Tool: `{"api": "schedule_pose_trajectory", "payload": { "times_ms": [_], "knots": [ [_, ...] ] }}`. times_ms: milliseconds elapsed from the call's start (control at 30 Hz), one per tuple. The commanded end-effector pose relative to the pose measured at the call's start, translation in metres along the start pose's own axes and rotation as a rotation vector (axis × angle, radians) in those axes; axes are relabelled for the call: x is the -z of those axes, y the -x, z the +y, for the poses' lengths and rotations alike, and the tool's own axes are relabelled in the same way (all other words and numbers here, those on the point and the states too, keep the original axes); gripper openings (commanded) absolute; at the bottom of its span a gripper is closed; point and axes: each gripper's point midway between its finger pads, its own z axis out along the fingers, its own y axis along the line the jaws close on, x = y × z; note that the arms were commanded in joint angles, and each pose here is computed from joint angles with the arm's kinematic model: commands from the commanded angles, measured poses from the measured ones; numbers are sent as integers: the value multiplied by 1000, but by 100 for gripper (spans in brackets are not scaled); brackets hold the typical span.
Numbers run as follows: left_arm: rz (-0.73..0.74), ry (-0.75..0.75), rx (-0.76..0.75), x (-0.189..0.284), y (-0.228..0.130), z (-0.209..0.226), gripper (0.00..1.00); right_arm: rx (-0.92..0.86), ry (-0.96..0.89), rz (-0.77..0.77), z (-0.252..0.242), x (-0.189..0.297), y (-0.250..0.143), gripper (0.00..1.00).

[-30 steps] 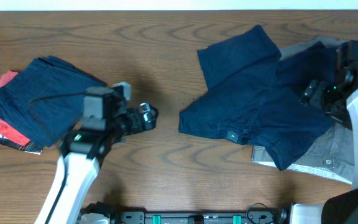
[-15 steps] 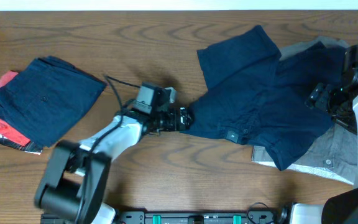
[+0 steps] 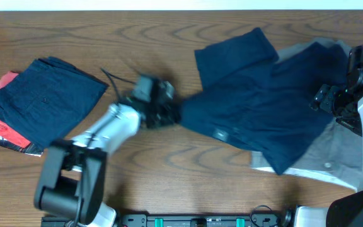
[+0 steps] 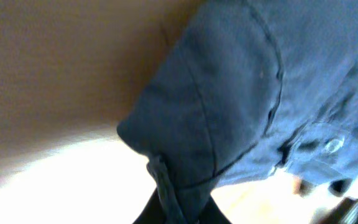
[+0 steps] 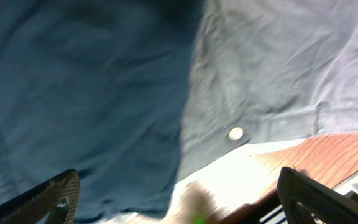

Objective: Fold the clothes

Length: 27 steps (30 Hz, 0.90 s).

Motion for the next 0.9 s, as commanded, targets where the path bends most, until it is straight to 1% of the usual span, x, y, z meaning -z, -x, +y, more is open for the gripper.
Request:
{"api": "schedule_pose_trajectory", "payload": {
  "times_ms": [0,100,167,200,233,300,333,433,567,667,767,867],
  "knots": [
    [-271,-15,-87,89,92,-19,6,-3,-13,-29,-7,6,5,99],
    [-425,-12,-70,151,141,-19,6,-3,-12,-29,-7,6,5,99],
    [-485,-7,-60,175,157,-13,6,-3,-13,-28,-7,6,5,99],
    [-498,-2,-50,180,160,-8,11,-3,-13,-28,-7,6,5,99],
    [-498,6,-33,183,159,-1,25,-2,-13,-27,-7,6,4,99],
    [-455,26,18,178,151,14,82,-2,-15,-23,-7,6,3,99],
    [-427,33,39,173,145,18,97,-1,-15,-22,-7,6,3,99],
    [-307,56,110,157,118,27,98,11,-16,-18,-7,6,2,99],
    [-97,92,197,131,71,29,98,15,-17,-18,-8,6,2,99],
    [45,116,227,107,39,28,98,14,-16,-18,-7,6,2,99],
    [158,136,221,77,9,27,98,14,-17,-17,-8,6,2,99],
    [267,173,296,50,-24,29,98,15,-18,-14,-8,6,1,99]
  ]
}}
